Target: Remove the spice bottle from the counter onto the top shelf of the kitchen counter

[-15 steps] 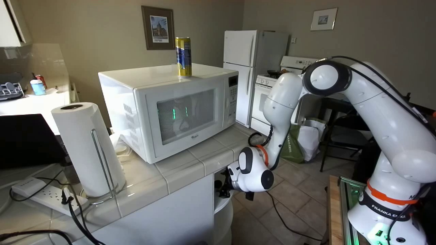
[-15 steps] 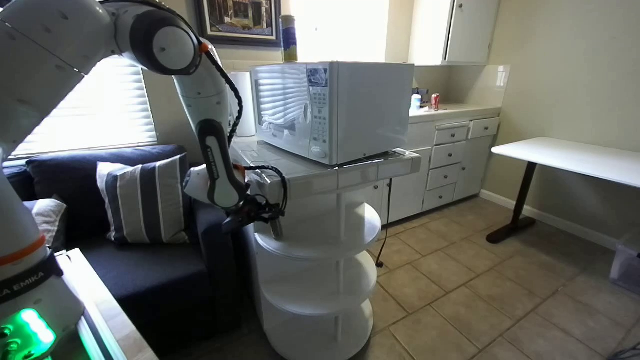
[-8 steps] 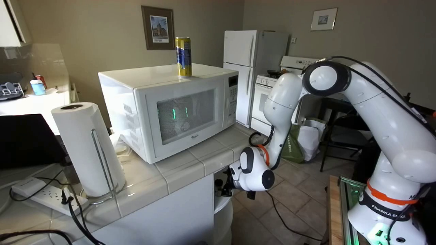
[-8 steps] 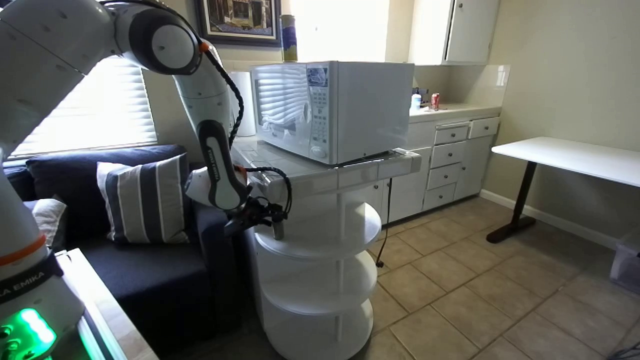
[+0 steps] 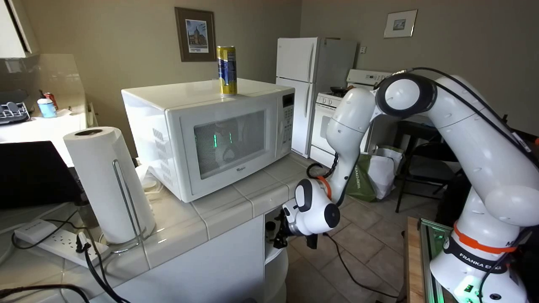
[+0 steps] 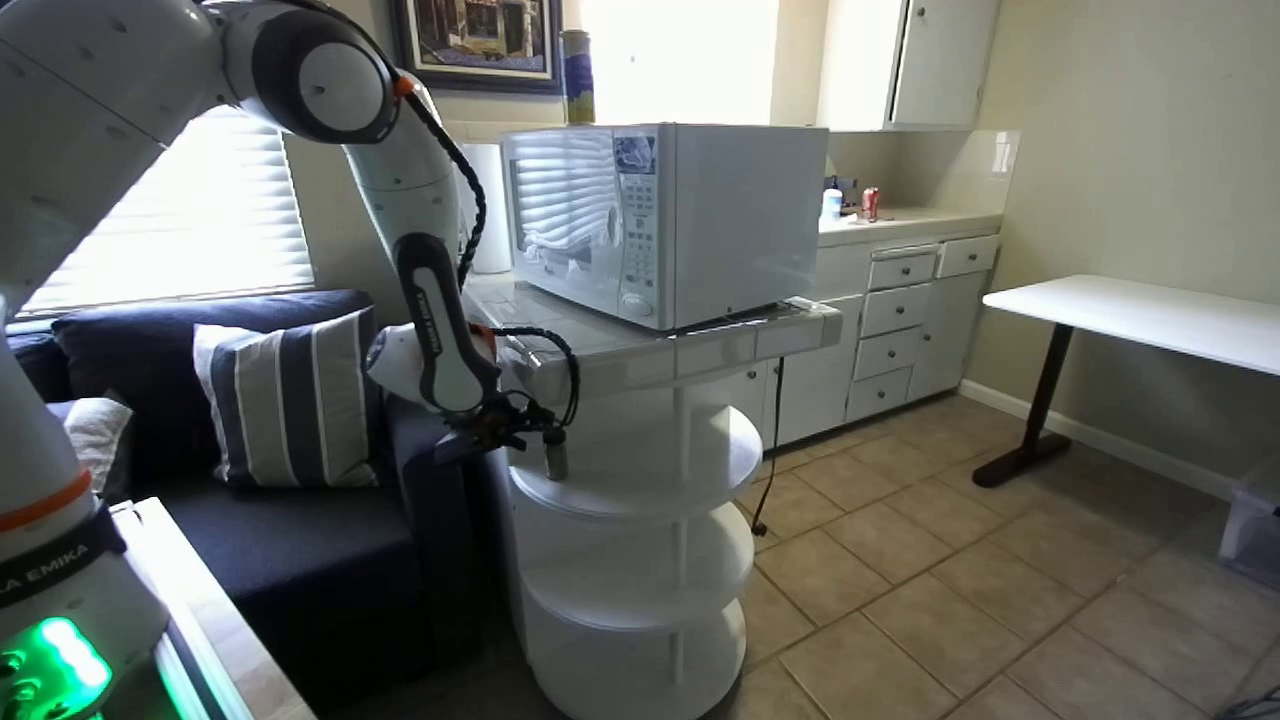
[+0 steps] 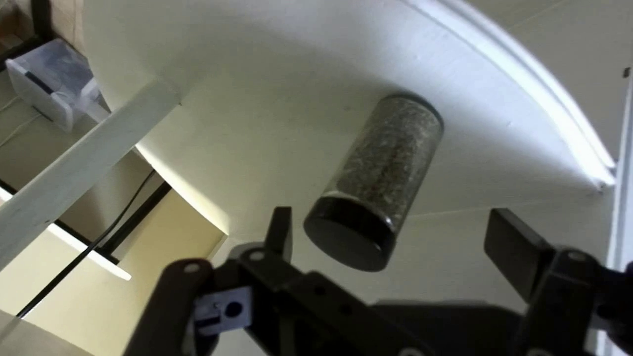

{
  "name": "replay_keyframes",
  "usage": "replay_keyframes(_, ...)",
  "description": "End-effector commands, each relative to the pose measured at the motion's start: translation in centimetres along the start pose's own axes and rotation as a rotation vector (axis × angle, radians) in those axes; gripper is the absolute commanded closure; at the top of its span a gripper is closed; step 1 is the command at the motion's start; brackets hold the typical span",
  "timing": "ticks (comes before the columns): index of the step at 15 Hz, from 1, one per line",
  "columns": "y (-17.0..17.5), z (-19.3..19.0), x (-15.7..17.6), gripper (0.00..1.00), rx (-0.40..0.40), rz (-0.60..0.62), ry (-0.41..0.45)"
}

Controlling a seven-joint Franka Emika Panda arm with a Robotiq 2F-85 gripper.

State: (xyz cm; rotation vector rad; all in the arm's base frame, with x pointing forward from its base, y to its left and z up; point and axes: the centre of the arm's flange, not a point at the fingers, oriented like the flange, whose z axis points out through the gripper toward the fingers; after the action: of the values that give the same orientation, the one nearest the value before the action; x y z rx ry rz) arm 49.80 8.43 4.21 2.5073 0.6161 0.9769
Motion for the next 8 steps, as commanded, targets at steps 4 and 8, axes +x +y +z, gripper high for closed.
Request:
replay_keyframes(4, 2.1, -1.5, -3.7, 0.00, 0.181, 0.036, -0.096)
replay_keyframes(8, 3.0, -3.2, -4.7, 0.00, 0.303, 0.056, -0.173)
